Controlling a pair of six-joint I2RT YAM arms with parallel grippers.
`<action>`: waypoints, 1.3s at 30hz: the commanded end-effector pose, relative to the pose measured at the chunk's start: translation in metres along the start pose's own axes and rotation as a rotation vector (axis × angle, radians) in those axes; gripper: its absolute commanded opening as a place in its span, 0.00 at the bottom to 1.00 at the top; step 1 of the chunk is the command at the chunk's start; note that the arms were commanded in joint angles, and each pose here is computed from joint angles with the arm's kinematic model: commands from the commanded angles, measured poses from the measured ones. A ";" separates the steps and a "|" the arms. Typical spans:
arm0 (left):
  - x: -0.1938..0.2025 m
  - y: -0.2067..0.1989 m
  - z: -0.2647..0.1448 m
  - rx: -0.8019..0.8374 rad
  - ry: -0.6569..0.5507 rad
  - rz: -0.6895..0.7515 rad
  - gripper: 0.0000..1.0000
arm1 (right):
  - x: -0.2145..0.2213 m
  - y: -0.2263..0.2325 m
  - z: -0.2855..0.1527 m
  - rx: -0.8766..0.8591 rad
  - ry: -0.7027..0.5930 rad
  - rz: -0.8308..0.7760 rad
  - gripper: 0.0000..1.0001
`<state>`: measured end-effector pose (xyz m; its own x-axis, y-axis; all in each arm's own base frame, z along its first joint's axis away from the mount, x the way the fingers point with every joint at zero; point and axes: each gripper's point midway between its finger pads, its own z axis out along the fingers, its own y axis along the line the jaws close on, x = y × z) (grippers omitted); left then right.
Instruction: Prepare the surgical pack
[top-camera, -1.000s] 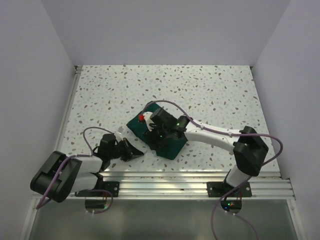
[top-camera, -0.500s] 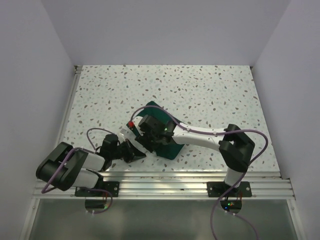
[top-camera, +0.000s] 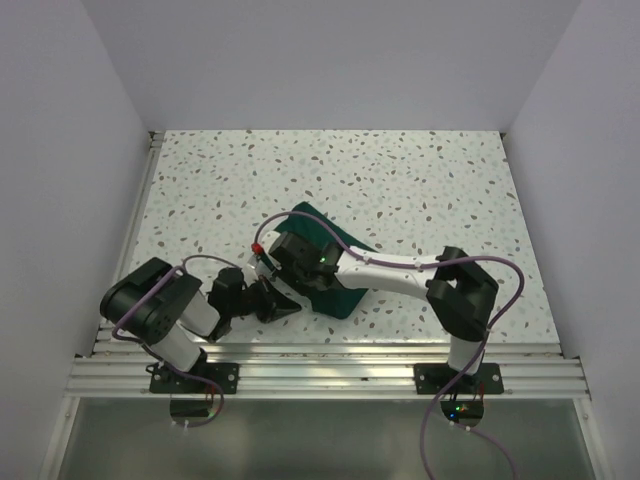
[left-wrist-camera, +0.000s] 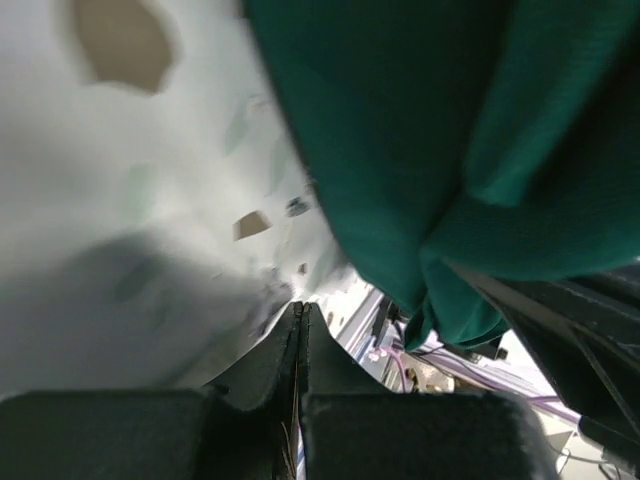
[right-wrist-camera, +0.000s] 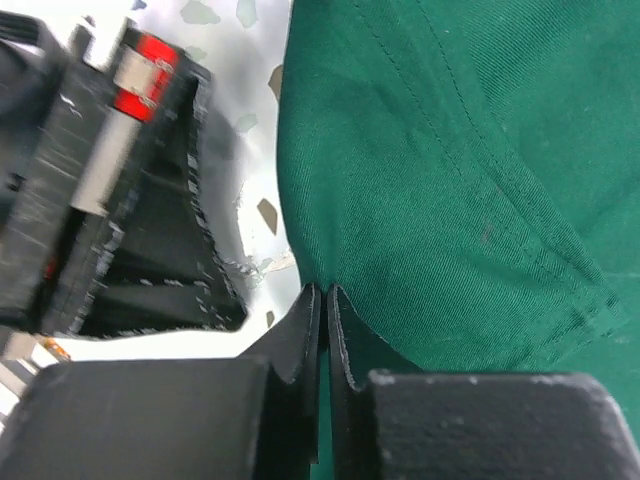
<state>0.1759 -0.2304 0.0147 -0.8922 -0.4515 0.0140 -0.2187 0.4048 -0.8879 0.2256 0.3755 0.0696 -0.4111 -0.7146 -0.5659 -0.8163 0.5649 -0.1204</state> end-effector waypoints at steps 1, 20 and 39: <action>-0.012 -0.029 0.010 0.093 -0.039 0.054 0.00 | -0.026 -0.001 -0.006 0.013 -0.063 0.022 0.00; -0.038 -0.038 0.044 0.157 -0.091 0.102 0.00 | -0.042 -0.048 -0.035 -0.264 -0.095 0.423 0.00; -0.017 -0.030 0.014 0.144 -0.118 -0.005 0.00 | -0.043 -0.066 -0.037 -0.342 -0.110 0.548 0.00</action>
<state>0.2028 -0.2422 0.0143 -0.8421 -0.5392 -0.0114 -0.2069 0.3425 -0.9164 0.2799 0.3452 0.1036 -0.8001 -0.3348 -0.4977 -0.5638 0.7032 0.4332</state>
